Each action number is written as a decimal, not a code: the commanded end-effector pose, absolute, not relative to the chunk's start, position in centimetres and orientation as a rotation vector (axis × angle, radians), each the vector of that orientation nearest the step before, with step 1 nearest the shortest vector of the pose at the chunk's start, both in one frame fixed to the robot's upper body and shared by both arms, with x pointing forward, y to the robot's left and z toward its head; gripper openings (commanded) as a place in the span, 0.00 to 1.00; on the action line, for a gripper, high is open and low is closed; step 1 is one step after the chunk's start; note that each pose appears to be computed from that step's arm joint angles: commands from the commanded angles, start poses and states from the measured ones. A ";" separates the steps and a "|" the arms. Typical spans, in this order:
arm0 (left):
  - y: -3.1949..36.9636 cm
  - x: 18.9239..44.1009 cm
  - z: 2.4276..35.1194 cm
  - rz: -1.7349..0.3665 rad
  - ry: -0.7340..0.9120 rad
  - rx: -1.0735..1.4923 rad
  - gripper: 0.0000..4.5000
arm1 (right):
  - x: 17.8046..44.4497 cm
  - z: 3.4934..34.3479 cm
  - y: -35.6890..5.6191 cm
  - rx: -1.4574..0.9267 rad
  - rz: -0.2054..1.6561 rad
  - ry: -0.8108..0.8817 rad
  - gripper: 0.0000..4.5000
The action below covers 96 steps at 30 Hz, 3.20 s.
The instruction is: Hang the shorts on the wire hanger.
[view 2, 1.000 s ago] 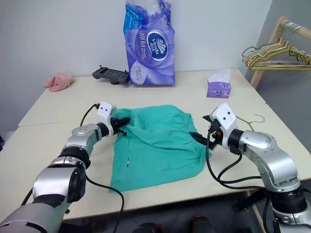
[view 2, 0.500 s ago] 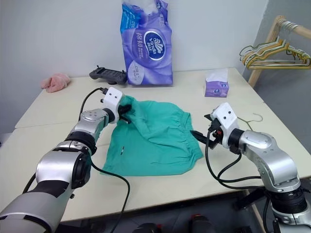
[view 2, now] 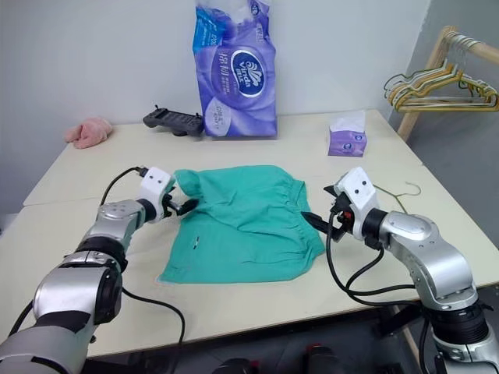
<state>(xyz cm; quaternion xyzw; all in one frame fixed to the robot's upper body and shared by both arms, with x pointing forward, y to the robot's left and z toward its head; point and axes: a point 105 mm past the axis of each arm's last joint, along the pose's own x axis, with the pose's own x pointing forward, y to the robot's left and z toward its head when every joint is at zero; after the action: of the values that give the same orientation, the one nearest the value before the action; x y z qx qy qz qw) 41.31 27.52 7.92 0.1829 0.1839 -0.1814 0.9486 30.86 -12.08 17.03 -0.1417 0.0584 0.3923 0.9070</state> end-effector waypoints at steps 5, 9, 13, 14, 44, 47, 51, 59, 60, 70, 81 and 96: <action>25.2 37.2 10.6 -0.727 0.277 0.443 1.00 | 28.6 16.8 -12.7 -0.326 0.861 0.123 0.96; 21.6 32.7 12.6 -0.938 0.199 0.417 1.00 | 26.9 15.1 -13.4 -0.407 0.916 0.151 0.96; 20.8 28.6 12.8 -1.076 0.248 0.377 1.00 | 25.9 12.8 -13.5 -0.453 0.972 0.172 0.96; 21.0 28.0 12.6 -1.087 0.268 0.376 1.00 | 25.8 12.3 -13.5 -0.483 0.993 0.172 0.96; 23.3 28.1 4.9 -1.220 0.399 0.588 1.00 | 27.9 5.4 -12.9 -1.143 1.349 0.036 0.96; 23.3 28.9 4.2 -1.208 0.427 0.594 1.00 | 28.4 5.3 -12.7 -1.129 1.342 0.035 0.96; 23.2 29.6 3.7 -1.217 0.438 0.629 1.00 | 29.2 5.4 -12.3 -1.118 1.335 0.031 0.96; 23.7 29.8 3.4 -1.261 0.461 0.684 0.87 | 29.5 5.5 -12.2 -1.084 1.336 0.032 0.88; 23.7 29.8 3.4 -1.263 0.463 0.682 0.80 | 29.5 5.5 -12.2 -1.085 1.339 0.029 0.83; 23.7 29.9 3.5 -1.265 0.462 0.657 0.11 | 29.5 6.0 -12.0 -1.071 1.332 0.008 0.05; 22.8 30.1 5.4 -1.264 0.397 0.638 0.00 | 28.7 7.4 -13.2 -1.039 1.315 0.041 0.00; 18.1 41.3 13.2 -0.948 0.338 0.760 0.00 | 39.5 13.0 -14.8 -0.723 0.933 0.206 0.00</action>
<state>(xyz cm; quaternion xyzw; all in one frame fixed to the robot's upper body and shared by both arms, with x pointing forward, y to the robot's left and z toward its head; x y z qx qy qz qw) 37.11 16.60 11.94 0.2679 0.1974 -0.5680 0.7527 35.02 -12.26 13.39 -0.2887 0.1039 0.5507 0.7763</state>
